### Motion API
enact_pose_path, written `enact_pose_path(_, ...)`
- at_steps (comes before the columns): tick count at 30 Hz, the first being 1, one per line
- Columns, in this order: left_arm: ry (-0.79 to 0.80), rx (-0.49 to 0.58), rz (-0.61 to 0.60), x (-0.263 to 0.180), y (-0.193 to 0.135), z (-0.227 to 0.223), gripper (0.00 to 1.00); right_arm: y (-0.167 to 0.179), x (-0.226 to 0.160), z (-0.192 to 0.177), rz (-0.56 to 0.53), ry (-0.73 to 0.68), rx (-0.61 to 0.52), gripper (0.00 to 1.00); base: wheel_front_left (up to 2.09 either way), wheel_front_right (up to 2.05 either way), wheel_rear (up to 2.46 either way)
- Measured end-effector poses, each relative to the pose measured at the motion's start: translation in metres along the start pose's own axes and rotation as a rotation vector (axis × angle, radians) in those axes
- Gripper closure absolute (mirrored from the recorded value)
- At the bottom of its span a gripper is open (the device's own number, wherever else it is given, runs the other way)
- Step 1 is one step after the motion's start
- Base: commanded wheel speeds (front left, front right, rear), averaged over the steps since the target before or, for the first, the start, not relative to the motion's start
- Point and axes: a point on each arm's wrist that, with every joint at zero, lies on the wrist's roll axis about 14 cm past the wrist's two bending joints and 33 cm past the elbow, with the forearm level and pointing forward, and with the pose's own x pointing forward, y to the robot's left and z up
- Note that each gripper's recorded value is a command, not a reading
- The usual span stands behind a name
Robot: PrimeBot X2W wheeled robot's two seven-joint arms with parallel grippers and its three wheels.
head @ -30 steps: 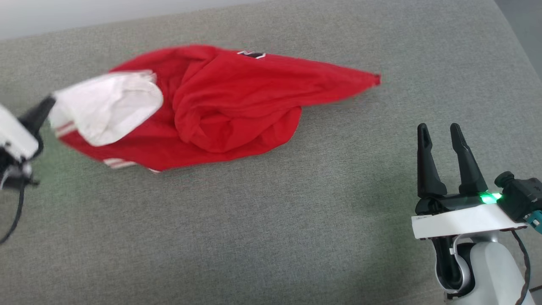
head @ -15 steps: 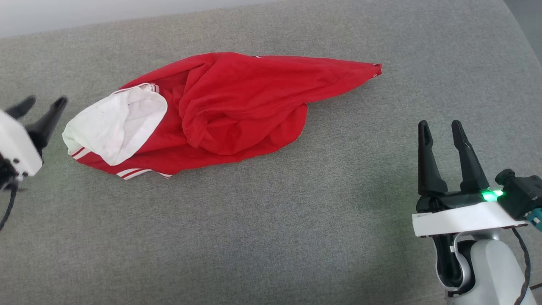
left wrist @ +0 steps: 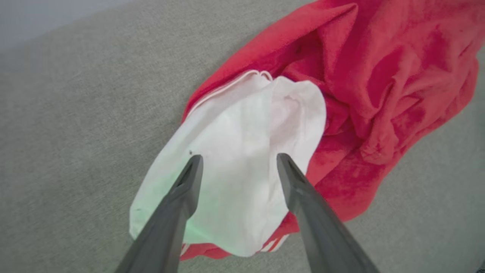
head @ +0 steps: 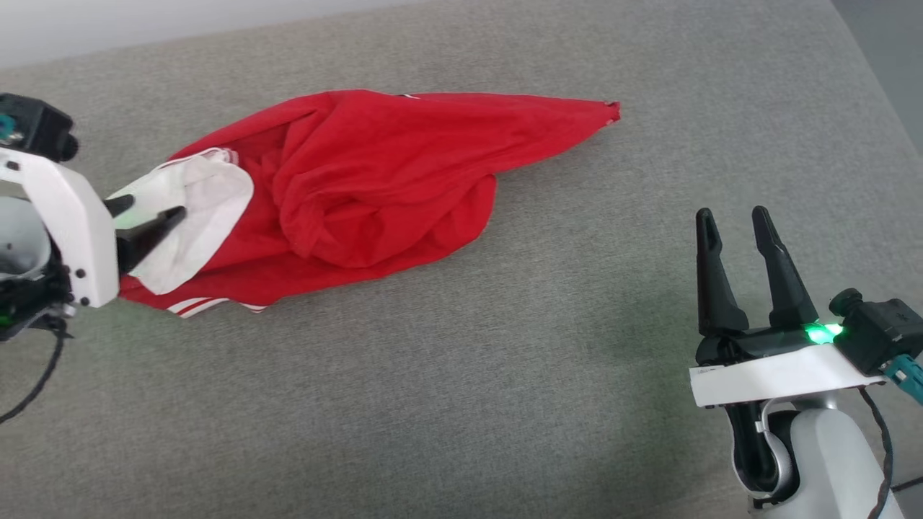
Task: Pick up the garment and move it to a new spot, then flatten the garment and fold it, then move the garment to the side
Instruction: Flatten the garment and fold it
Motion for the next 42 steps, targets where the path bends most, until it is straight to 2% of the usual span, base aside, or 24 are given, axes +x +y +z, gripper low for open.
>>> enact_pose_path(3,0.005,-0.022,-0.023,0.010,-0.007,0.001,0.00,-0.005,-0.003,0.000,-0.016,0.002,-0.004,0.00,0.00,0.00,0.00)
enact_pose_path(9,0.020,-0.007,0.017,0.021,0.004,-0.001,0.02,-0.012,-0.007,0.000,-0.035,0.005,-0.007,0.00,0.00,0.00,0.00)
enact_pose_path(10,0.025,0.007,0.024,0.022,0.006,-0.002,0.50,-0.012,-0.007,0.001,-0.037,0.004,-0.008,0.00,0.00,0.00,0.00)
enact_pose_path(11,0.024,0.012,0.028,0.023,0.007,-0.002,0.64,-0.012,-0.007,0.001,-0.038,0.003,-0.008,0.00,0.00,0.00,0.00)
enact_pose_path(12,0.020,0.010,0.029,0.023,0.007,-0.002,0.66,-0.013,-0.007,0.001,-0.039,0.002,-0.008,0.00,0.00,0.00,0.00)
enact_pose_path(13,0.016,0.001,0.029,0.024,0.007,-0.001,0.92,-0.013,-0.007,0.001,-0.039,0.003,-0.008,0.00,0.00,0.00,0.00)
enact_pose_path(14,0.009,0.000,0.033,0.023,0.009,-0.001,1.00,-0.013,-0.007,0.001,-0.040,0.003,-0.008,0.00,0.00,0.00,0.00)
enact_pose_path(20,-0.070,-0.069,0.065,0.014,0.025,0.014,1.00,-0.012,-0.005,-0.002,-0.038,0.006,0.001,0.00,0.00,0.00,0.00)
enact_pose_path(26,-0.154,-0.207,0.187,-0.015,0.077,0.022,1.00,-0.009,-0.001,-0.005,-0.030,0.012,0.004,0.00,0.00,0.00,0.00)
enact_pose_path(30,-0.127,-0.327,0.293,-0.033,0.115,-0.007,1.00,-0.008,0.000,-0.007,-0.025,0.018,0.006,0.00,0.00,0.00,0.00)
enact_pose_path(34,-0.085,-0.438,0.375,-0.045,0.140,-0.042,1.00,-0.007,0.001,-0.009,-0.022,0.021,0.003,0.00,0.00,0.00,0.00)
enact_pose_path(37,-0.085,-0.469,0.421,-0.051,0.151,-0.054,1.00,-0.007,0.003,-0.007,-0.019,0.015,-0.003,0.00,0.00,0.00,0.00)
enact_pose_path(41,-0.125,-0.416,0.513,-0.063,0.171,-0.056,1.00,-0.006,0.004,-0.007,-0.017,0.017,-0.011,0.00,0.00,0.00,0.00)
enact_pose_path(42,-0.142,-0.414,0.527,-0.064,0.173,-0.056,0.82,-0.006,0.004,-0.007,-0.015,0.016,-0.011,0.00,0.00,0.00,0.00)
